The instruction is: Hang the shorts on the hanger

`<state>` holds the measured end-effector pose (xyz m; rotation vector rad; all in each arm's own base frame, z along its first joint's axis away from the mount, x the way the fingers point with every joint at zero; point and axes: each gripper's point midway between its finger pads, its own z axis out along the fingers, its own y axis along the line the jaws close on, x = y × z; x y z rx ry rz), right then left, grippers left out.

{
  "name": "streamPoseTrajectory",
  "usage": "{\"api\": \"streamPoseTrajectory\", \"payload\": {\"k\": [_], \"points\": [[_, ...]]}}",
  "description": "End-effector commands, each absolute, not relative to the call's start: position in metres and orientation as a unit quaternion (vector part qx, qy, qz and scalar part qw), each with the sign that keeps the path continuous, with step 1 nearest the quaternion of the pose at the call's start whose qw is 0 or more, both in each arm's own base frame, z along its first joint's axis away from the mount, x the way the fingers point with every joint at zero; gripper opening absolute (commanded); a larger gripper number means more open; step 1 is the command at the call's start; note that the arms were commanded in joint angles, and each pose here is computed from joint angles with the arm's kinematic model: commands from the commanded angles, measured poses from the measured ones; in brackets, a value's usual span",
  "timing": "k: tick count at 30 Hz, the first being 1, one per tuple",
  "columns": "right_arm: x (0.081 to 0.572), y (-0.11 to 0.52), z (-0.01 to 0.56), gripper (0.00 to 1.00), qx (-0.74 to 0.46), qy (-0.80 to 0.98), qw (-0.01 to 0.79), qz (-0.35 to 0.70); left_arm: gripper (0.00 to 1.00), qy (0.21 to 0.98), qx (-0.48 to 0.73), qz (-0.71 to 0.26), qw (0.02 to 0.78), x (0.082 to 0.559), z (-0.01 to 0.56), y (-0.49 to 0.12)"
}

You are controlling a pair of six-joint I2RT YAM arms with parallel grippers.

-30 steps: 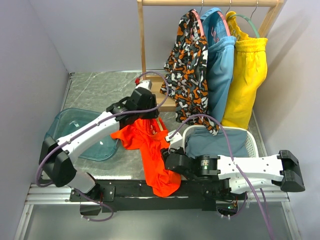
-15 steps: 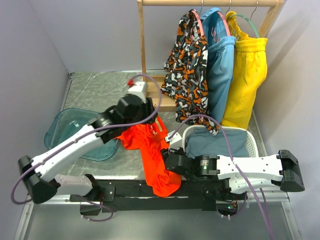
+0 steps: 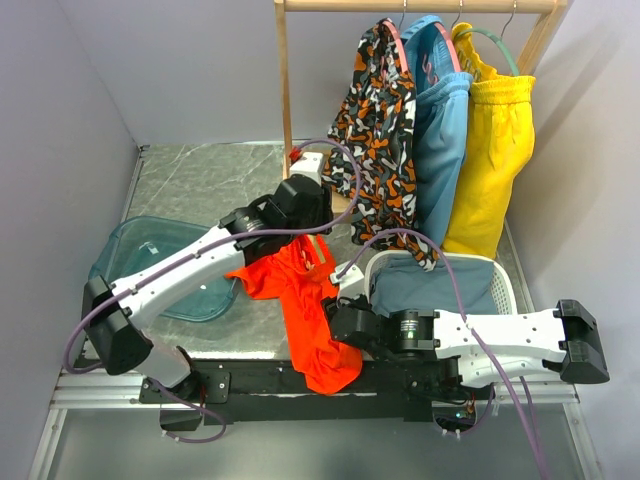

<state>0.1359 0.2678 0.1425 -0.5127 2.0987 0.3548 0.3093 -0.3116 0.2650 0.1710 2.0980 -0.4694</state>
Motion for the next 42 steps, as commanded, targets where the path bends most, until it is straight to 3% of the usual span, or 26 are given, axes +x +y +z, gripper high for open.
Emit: {"api": "streamPoseTrajectory", "payload": {"k": [1,3,4,7,16,20,23,26,37,40,42], "points": [[0.137,0.275,0.163,0.00,-0.195,0.846,0.469,0.164,0.47,0.833,0.066,-0.211,0.507,0.323,0.292,-0.323],[0.137,0.275,0.163,0.00,-0.196,0.845,0.470,0.163,0.41,0.833,0.069,-0.219,0.503,0.323,0.290,-0.328],[0.137,0.275,0.164,0.00,-0.196,0.845,0.470,0.163,0.26,0.833,0.070,-0.223,0.502,0.324,0.290,-0.329],[0.137,0.274,0.165,0.00,-0.196,0.845,0.471,0.162,0.01,0.833,0.073,-0.235,0.496,0.326,0.286,-0.332],[0.134,0.276,0.173,0.03,-0.193,0.843,0.468,0.181,0.01,0.819,-0.010,-0.209,0.534,0.340,0.312,-0.299],[0.130,0.281,0.187,0.58,-0.194,0.842,0.460,0.203,0.01,0.808,-0.044,-0.171,0.562,0.340,0.325,-0.280],[0.123,0.284,0.197,0.71,-0.194,0.849,0.441,0.218,0.01,0.800,-0.076,-0.145,0.577,0.340,0.331,-0.267],[0.114,0.289,0.204,0.75,-0.189,0.860,0.412,0.232,0.01,0.786,-0.097,-0.129,0.596,0.337,0.341,-0.261],[0.111,0.303,0.193,0.74,-0.131,0.899,0.362,0.209,0.01,0.781,-0.122,-0.120,0.601,0.340,0.343,-0.267],[0.112,0.308,0.179,0.72,-0.116,0.907,0.356,0.194,0.01,0.782,-0.117,-0.123,0.599,0.341,0.342,-0.273],[0.115,0.306,0.172,0.62,-0.097,0.911,0.358,0.180,0.01,0.784,-0.115,-0.124,0.598,0.342,0.341,-0.276]]}}
